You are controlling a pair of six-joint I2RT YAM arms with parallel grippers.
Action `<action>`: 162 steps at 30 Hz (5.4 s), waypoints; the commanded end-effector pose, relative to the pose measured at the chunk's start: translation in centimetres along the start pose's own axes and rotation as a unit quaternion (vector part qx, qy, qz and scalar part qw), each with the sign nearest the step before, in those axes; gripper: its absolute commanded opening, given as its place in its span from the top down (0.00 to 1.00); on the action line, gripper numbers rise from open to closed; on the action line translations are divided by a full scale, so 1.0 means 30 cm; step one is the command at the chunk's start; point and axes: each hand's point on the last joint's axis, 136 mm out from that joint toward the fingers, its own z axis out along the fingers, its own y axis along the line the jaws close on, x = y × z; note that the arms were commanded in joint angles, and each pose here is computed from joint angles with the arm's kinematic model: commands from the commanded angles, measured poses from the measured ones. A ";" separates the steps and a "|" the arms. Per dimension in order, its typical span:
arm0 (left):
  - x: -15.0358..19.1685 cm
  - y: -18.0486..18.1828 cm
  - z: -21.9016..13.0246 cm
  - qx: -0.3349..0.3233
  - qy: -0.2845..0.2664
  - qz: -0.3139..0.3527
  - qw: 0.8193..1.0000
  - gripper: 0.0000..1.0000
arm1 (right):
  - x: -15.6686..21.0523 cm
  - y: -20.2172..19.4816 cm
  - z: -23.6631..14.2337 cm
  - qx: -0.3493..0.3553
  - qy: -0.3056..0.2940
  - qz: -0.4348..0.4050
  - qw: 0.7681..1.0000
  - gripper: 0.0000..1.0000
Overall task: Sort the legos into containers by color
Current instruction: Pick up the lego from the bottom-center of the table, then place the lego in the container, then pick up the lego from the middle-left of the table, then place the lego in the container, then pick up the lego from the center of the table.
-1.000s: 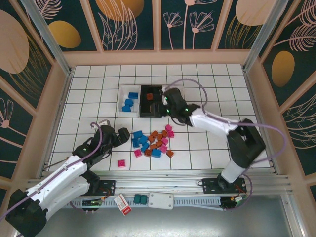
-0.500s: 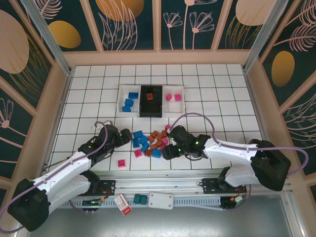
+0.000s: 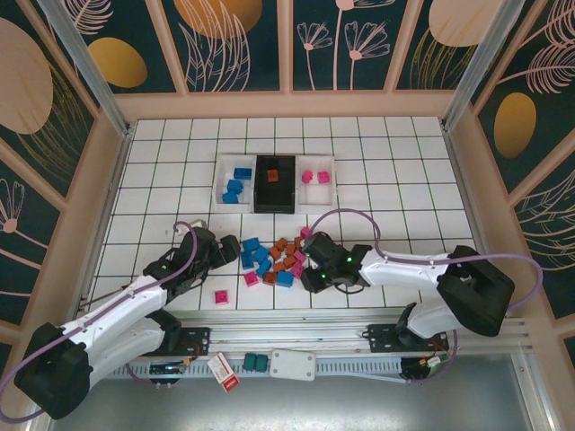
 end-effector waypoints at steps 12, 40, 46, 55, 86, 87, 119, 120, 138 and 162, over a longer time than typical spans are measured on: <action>-0.025 0.012 -0.040 -0.018 -0.008 0.006 1.000 0.01 | -0.844 0.001 -0.077 -0.028 -0.227 0.026 0.973 0.81; 0.285 0.055 -0.086 -0.089 0.120 0.060 0.987 0.14 | -0.904 -0.097 -0.058 -0.026 -0.273 0.117 0.954 0.34; 0.339 0.082 -0.127 -0.111 0.144 0.079 0.980 0.21 | -0.827 -0.111 -0.085 -0.024 -0.272 0.122 0.954 0.34; 0.436 0.140 -0.081 -0.108 0.183 0.067 0.975 0.48 | -0.781 -0.127 -0.149 -0.019 -0.285 0.127 0.950 0.34; -0.311 -0.899 0.447 0.050 -0.015 0.188 0.981 0.85 | -0.458 -0.372 -0.341 0.037 -0.321 0.240 0.915 0.34; -0.323 -0.917 0.476 0.051 -0.014 0.186 0.981 0.85 | -0.456 -0.369 -0.343 0.036 -0.320 0.238 0.917 0.34; -0.229 -0.724 -0.071 0.191 -0.063 0.108 0.974 0.01 | -0.465 -0.260 -0.021 0.037 -0.222 0.150 0.963 0.41; -0.214 -0.684 -0.079 0.185 -0.063 0.103 0.975 0.01 | -0.467 -0.262 -0.013 0.038 -0.218 0.149 0.964 0.42; -0.095 -0.287 -0.122 0.087 -0.068 0.059 0.992 0.01 | -0.413 -0.274 0.085 0.037 -0.169 0.138 0.975 0.56; -0.074 -0.243 -0.098 0.066 -0.064 0.058 0.994 0.01 | -0.430 -0.254 0.009 0.029 -0.197 0.132 0.971 0.69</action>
